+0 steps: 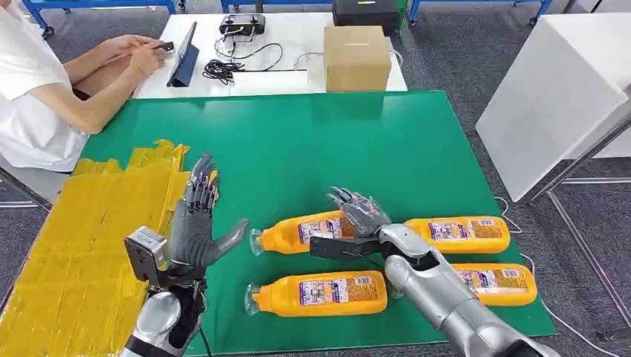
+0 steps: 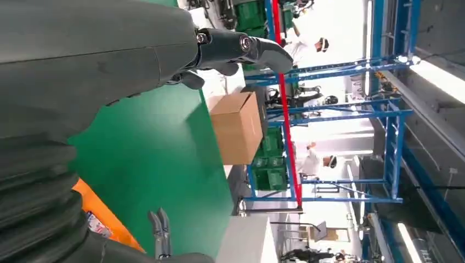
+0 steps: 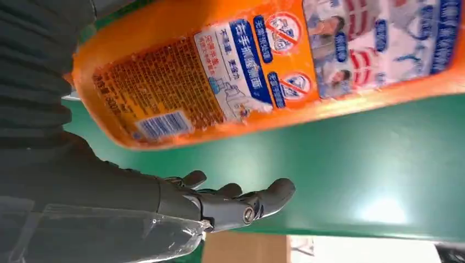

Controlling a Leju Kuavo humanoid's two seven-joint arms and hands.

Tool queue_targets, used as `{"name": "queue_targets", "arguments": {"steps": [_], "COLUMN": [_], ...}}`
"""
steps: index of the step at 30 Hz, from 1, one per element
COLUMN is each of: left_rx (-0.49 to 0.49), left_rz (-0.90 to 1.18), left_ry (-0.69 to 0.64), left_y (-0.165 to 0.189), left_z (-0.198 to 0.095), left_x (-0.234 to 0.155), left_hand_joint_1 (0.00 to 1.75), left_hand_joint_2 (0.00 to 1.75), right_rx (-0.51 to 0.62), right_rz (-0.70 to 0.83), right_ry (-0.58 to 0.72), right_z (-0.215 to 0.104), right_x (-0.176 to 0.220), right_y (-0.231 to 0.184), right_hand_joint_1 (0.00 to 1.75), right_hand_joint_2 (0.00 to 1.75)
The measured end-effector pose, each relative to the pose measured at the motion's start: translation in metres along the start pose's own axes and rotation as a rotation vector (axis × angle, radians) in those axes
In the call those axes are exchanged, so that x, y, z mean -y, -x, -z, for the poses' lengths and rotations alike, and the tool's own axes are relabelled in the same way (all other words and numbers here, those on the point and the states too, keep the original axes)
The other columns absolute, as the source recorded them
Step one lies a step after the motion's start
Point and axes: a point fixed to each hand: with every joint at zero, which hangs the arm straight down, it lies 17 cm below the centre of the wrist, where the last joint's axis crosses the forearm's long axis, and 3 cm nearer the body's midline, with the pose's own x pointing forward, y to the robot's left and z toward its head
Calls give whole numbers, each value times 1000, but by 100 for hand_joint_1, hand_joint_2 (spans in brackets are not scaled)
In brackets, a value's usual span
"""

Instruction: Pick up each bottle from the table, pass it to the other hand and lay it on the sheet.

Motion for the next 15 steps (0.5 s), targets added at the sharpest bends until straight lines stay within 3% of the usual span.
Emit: {"name": "queue_targets", "arguments": {"steps": [15], "left_rx": [-15], "left_rz": [-2], "left_ry": [-2], "left_y": [8], "left_z": [6], "left_x": [3], "left_hand_joint_1": [0], "left_hand_joint_2": [175], "right_rx": [-113], "right_rz": [11], "right_ry": [-76], "right_z": [6], "right_x": [-25], "right_y": [25], "right_hand_joint_1": [0], "right_hand_joint_2": [175]}}
